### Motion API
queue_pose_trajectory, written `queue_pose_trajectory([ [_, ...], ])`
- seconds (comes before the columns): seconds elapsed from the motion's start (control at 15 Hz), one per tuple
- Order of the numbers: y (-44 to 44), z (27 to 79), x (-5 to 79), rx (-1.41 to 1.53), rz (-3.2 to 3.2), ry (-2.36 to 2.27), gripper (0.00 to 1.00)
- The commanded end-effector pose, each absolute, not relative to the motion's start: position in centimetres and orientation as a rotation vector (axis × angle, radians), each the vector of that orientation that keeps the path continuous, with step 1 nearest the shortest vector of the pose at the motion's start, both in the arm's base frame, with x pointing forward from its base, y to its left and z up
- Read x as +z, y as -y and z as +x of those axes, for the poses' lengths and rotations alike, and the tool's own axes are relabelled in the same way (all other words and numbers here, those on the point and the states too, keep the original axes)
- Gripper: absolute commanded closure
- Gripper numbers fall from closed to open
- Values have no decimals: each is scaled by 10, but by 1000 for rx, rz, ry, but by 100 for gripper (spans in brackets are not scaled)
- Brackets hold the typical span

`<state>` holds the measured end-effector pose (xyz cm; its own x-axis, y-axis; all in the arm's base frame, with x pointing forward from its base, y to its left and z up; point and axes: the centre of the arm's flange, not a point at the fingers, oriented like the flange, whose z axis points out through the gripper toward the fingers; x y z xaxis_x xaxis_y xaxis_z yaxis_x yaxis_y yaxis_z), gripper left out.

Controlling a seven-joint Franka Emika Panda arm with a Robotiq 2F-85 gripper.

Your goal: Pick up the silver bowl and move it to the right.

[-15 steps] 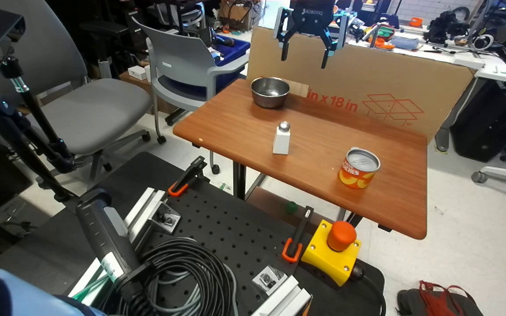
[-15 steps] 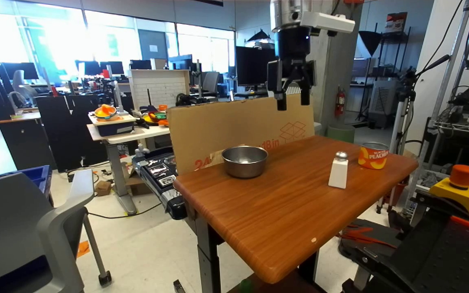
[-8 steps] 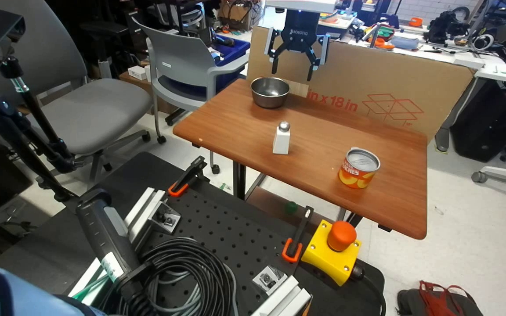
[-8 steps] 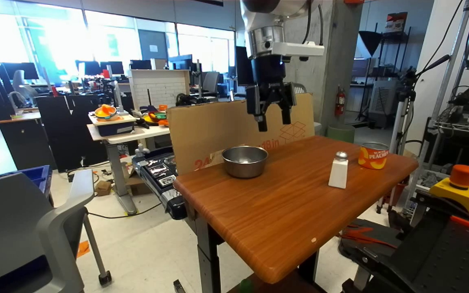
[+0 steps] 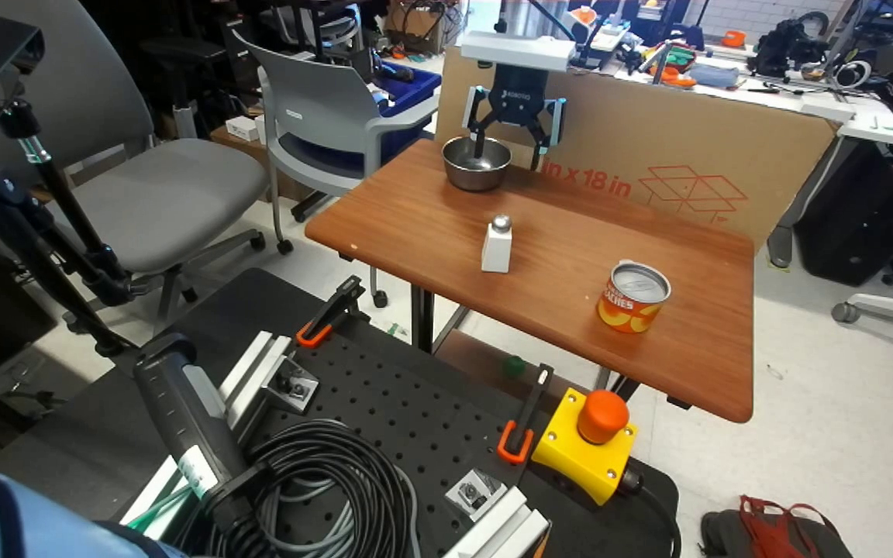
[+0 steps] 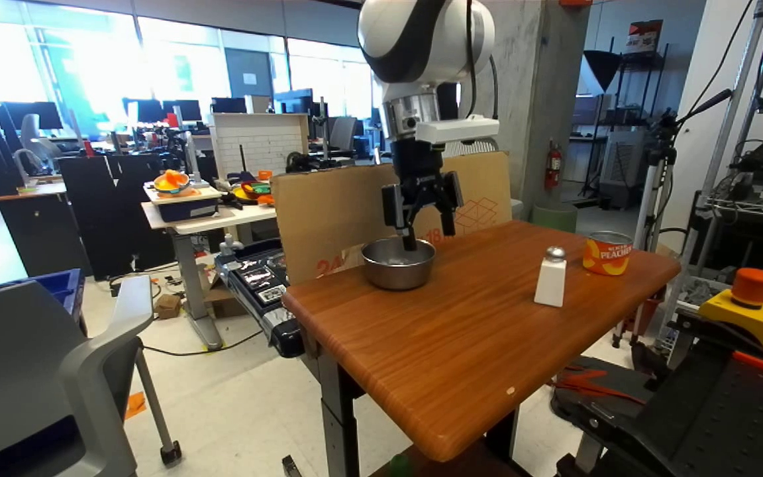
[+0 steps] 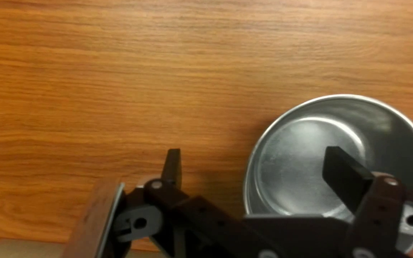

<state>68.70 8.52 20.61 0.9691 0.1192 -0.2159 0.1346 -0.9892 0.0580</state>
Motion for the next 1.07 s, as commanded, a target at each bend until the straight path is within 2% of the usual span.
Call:
queue_pose_trajectory([
  [0.0,-88,708,191,-352,3008,-179,1],
  [0.07,-89,709,188,-345,3003,-188,26],
  [0.2,-92,710,185,-341,3000,-210,29],
  [0.8,-98,677,224,-301,3064,-317,99],
  [1.0,-91,674,248,-266,3064,-324,100],
])
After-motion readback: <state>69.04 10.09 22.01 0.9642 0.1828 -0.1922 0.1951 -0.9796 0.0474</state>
